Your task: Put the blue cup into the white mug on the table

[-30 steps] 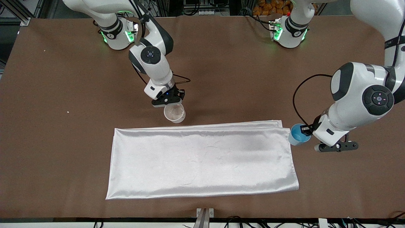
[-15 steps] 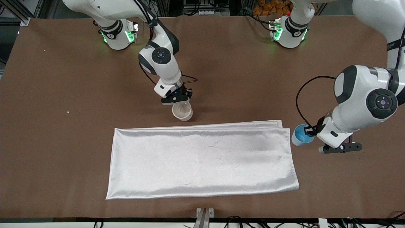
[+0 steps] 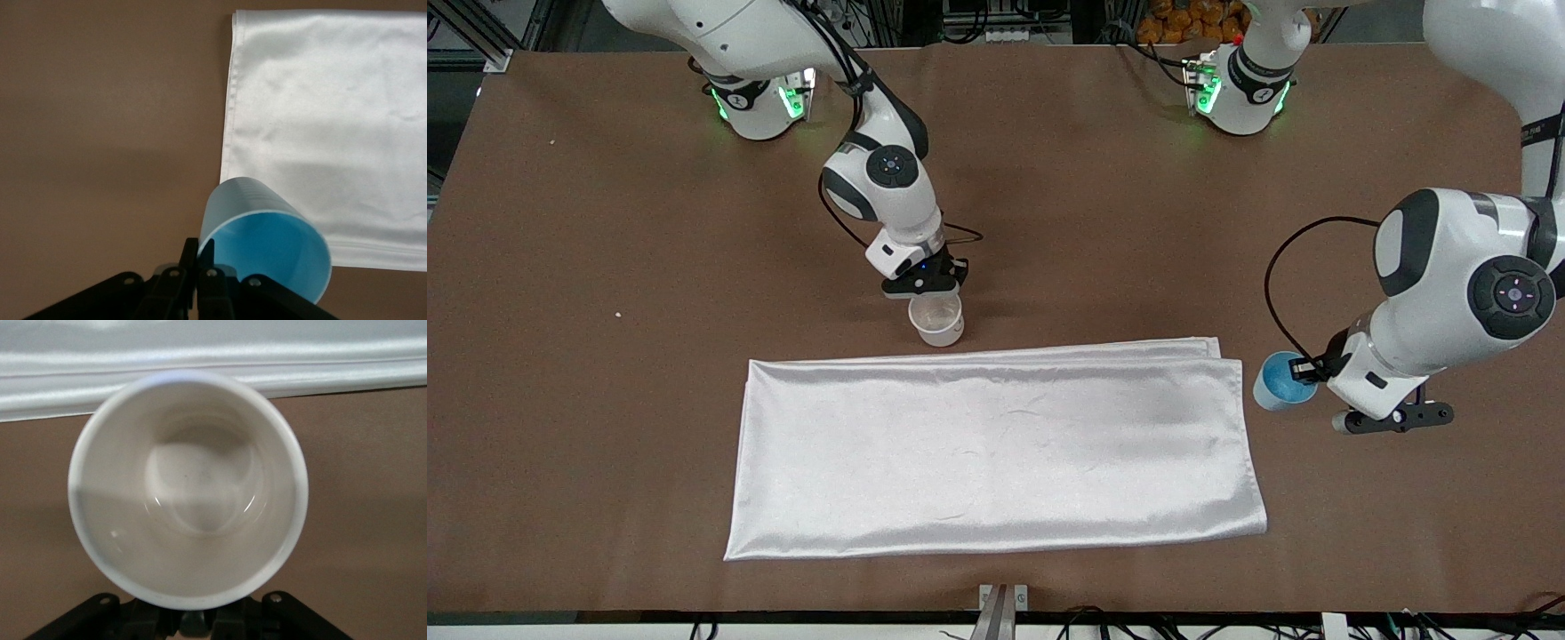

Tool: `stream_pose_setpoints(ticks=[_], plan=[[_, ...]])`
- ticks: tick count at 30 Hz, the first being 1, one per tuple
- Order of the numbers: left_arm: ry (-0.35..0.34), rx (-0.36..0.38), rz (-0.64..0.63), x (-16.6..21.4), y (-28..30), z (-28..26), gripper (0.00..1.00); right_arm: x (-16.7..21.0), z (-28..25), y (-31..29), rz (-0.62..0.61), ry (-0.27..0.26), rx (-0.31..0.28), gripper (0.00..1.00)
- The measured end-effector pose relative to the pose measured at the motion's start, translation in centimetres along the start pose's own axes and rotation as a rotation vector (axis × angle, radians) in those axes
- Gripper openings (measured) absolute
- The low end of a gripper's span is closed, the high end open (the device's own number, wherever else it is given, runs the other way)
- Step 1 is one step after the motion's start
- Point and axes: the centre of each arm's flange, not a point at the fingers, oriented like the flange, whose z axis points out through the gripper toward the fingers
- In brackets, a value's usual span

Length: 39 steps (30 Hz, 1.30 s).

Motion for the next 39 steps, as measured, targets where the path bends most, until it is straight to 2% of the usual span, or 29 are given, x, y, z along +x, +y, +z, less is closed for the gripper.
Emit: stream_pose_setpoints(ticks=[5,7,8,12,19,31,39], plan=[[0.000,0.000,0.000,0.0,0.0,0.0,0.04,0.2,-0.1,-0.1,0.076,0.004,0.002,0.33],[0.000,0.000,0.000,0.0,0.0,0.0,0.04,0.2,-0.2,-0.1,0.095,0.005,0.003,0.43],[0.000,0.000,0.000,0.0,0.0,0.0,0.04,0.3,-0.2,-0.1,0.101,0.006,0.004,0.52],[0.001,-0.001,0.002,0.0,0.1,0.0,0.04,0.5,-0.6,-0.2,0.116,0.008,0.001,0.68],[0.010,-0.009,0.029,-0.4,1.9,-0.6,0.04,1.5,-3.5,-1.0,0.117,0.010,-0.047,1.00],[0.016,-0.046,0.085,-2.6,8.0,-2.3,0.04,3.9,-11.1,-2.6,0.125,0.026,-0.118,1.00],[-0.018,-0.078,-0.001,-6.1,14.7,-3.2,0.04,9.2,-14.6,0.7,0.071,-0.057,-0.119,1.00]])
